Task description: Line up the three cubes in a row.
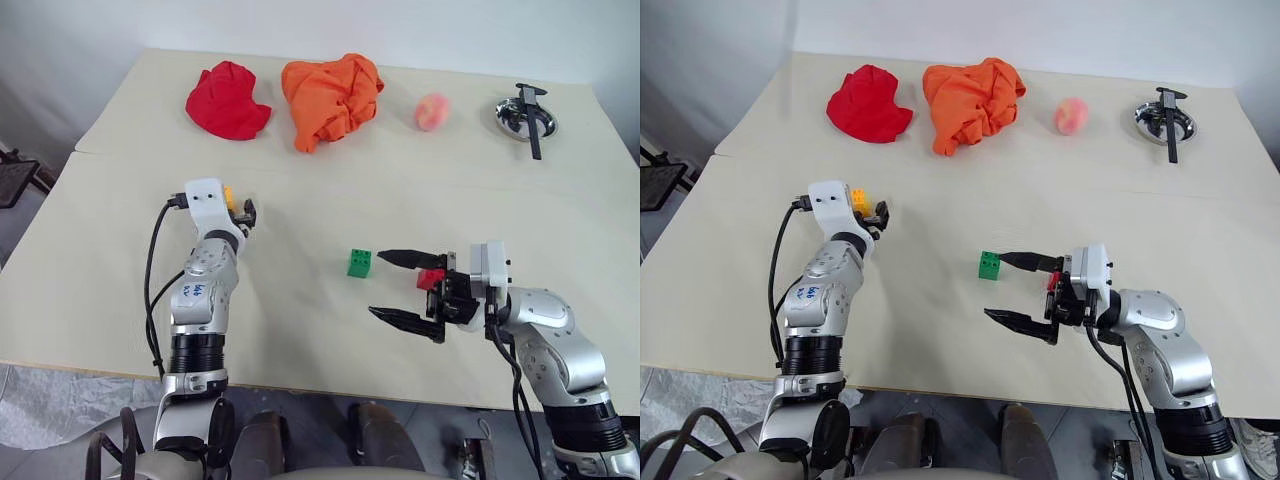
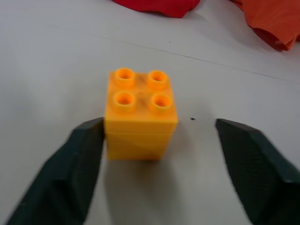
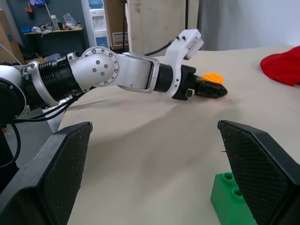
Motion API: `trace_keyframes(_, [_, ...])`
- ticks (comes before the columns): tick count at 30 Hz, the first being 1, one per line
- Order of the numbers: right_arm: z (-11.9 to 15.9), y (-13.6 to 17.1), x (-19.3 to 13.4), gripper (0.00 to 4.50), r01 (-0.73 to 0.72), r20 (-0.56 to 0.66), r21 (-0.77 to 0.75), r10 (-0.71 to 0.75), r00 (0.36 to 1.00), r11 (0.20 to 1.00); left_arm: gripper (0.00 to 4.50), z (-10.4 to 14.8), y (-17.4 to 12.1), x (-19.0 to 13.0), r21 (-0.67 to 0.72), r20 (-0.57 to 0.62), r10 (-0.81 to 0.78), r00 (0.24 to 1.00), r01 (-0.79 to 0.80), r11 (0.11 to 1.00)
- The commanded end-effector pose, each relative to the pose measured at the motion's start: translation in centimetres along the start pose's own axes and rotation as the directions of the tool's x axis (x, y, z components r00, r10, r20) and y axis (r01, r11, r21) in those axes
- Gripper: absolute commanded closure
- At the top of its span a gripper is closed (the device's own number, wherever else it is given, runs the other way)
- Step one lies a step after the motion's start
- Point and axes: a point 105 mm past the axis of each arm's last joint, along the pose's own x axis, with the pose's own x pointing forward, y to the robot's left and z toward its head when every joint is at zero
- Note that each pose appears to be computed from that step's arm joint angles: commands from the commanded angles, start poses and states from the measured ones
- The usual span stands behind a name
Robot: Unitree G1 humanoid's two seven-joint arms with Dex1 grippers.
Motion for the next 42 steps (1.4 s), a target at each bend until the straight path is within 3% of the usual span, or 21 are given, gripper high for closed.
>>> trace_keyframes(1, [1.0,0.3,-0.1,0.00,0.004,0.037,-0.028,-0.003,0.999,1.000,2.08,1.2,0.0,0.1,0.002,0.047,-0.017,0.999,0.017,1.000])
trace_keyframes(4, [0.8,0.3,-0.3,0.00,0.014,0.033,-0.029,-0.013,0.999,0.999,2.99,1.1,-0.1,0.1,0.009,0.048,-0.094,0.994,0.094,0.996])
trace_keyframes(8, [1.1,0.3,-0.8,0.00,0.040,0.027,-0.040,-0.039,0.999,0.998,3.03,2.6,-0.1,-0.9,0.098,0.106,-0.371,0.923,0.362,0.927])
trace_keyframes(11, [1.1,0.3,-1.9,0.00,0.070,0.007,-0.040,-0.070,0.998,0.997,3.03,3.5,-0.1,-3.1,0.253,0.067,-0.664,0.745,0.631,0.733])
trace_keyframes(14, [0.8,0.5,-3.4,0.00,0.096,-0.041,-0.041,-0.097,0.994,0.995,3.03,3.5,0.2,-5.2,0.391,-0.067,-0.860,0.505,0.807,0.443])
trace_keyframes(17, [0.7,0.5,-4.9,0.00,0.132,-0.081,-0.046,-0.135,0.988,0.990,3.03,2.1,0.3,-6.3,0.408,-0.259,-0.931,0.258,0.903,0.136])
trace_keyframes(19, [0.8,0.5,-5.3,0.00,0.147,-0.089,-0.050,-0.151,0.984,0.988,3.03,1.0,0.2,-6.1,0.386,-0.356,-0.920,0.166,0.922,0.017])
trace_keyframes(25, [0.8,1.2,-5.4,0.00,0.172,-0.091,-0.048,-0.176,0.980,0.984,3.03,-0.3,-2.6,-4.0,0.396,-0.431,-0.895,0.111,0.915,-0.077])
trace_keyframes(33, [0.8,1.9,-5.7,0.00,0.204,-0.104,-0.045,-0.207,0.973,0.978,3.03,-1.9,-4.7,-3.9,0.373,-0.498,-0.866,0.045,0.913,-0.167])
trace_keyframes(39, [0.5,2.1,-6.0,0.00,0.217,-0.115,-0.043,-0.220,0.969,0.975,3.03,-1.6,-5.5,-3.5,0.355,-0.482,-0.875,0.048,0.923,-0.146])
trace_keyframes(42, [-0.1,2.2,-6.5,0.00,0.215,-0.136,-0.043,-0.218,0.966,0.976,2.03,-0.8,-4.6,-3.4,0.370,-0.455,-0.888,0.069,0.921,-0.118])
